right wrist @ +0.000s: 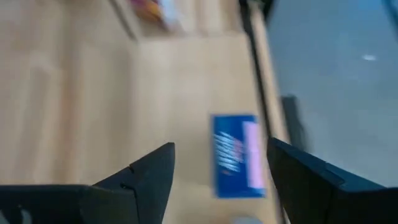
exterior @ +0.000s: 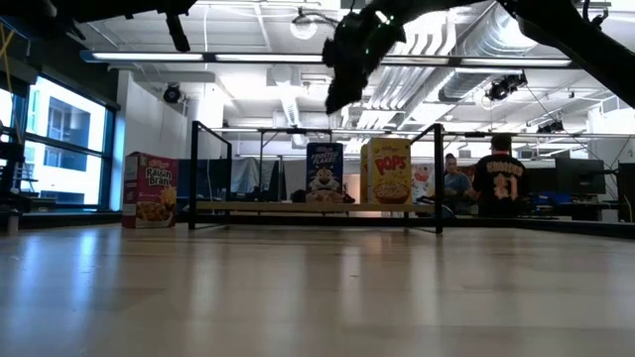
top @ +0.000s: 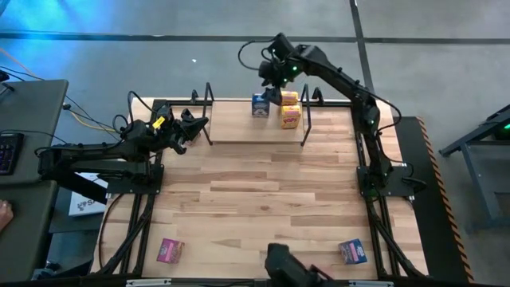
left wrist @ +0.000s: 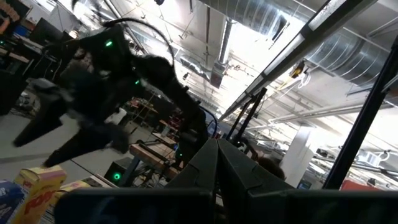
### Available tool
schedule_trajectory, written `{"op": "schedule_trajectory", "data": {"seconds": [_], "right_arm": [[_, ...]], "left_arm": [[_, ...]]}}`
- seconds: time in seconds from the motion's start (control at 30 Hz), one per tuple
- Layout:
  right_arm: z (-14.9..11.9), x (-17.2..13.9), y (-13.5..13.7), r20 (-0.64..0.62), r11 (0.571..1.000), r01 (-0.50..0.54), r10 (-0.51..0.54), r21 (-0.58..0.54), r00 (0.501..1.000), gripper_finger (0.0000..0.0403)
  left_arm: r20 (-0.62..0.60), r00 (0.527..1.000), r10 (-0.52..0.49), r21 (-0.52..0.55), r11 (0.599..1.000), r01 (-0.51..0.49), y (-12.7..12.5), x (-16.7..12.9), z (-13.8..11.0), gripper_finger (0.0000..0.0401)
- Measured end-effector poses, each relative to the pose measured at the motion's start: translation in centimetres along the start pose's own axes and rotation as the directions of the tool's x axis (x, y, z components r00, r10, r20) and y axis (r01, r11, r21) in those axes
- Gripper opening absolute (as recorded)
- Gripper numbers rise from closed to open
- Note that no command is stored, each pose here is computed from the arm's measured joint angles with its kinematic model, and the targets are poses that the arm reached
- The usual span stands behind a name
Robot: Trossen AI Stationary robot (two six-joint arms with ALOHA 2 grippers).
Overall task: Stack cereal on shelf
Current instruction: Put the blue cereal box on the shelf aligned with the other blue cereal box
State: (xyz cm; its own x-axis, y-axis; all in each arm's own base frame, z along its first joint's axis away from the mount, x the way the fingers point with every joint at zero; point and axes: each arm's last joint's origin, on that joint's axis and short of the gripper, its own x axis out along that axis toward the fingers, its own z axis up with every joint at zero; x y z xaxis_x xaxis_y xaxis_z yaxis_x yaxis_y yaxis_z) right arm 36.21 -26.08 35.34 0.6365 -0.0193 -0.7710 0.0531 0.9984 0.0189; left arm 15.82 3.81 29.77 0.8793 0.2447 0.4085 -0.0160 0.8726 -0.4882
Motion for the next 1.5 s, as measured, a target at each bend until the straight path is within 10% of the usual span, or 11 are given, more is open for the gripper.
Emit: {"op": "schedule_trajectory", "data": {"seconds": [0.43,0.77,1.1,1.27,1.5], "right_arm": [[1.6,-4.3,13.0,0.041,0.944,-0.325,0.323,0.055,0.946,0.0244],[-6.5,-3.4,24.3,-0.013,0.926,-0.272,0.285,0.263,0.959,0.0243],[-11.5,-5.1,27.3,0.165,0.823,-0.194,0.123,0.534,0.979,0.0243],[-12.7,-7.1,27.9,-0.077,0.676,-0.117,0.250,0.728,0.965,0.0243],[-17.0,-9.1,32.8,-0.451,0.606,0.173,0.342,0.776,0.825,0.0243]], "left_arm": [[-0.030,1.000,0.002,0.054,0.999,0.000,0.1,0.0,-0.2,0.0001],[-0.137,0.982,-0.129,0.050,0.989,0.137,-0.2,-0.1,-0.7,0.0001],[-0.128,0.989,-0.079,0.124,0.988,0.095,0.0,-0.1,-0.7,0.0001],[-0.128,0.990,-0.059,0.135,0.988,0.076,0.1,-0.1,-0.8,0.0001],[-0.111,0.994,-0.020,0.136,0.990,0.036,0.2,-0.1,-0.8,0.0001]]}}
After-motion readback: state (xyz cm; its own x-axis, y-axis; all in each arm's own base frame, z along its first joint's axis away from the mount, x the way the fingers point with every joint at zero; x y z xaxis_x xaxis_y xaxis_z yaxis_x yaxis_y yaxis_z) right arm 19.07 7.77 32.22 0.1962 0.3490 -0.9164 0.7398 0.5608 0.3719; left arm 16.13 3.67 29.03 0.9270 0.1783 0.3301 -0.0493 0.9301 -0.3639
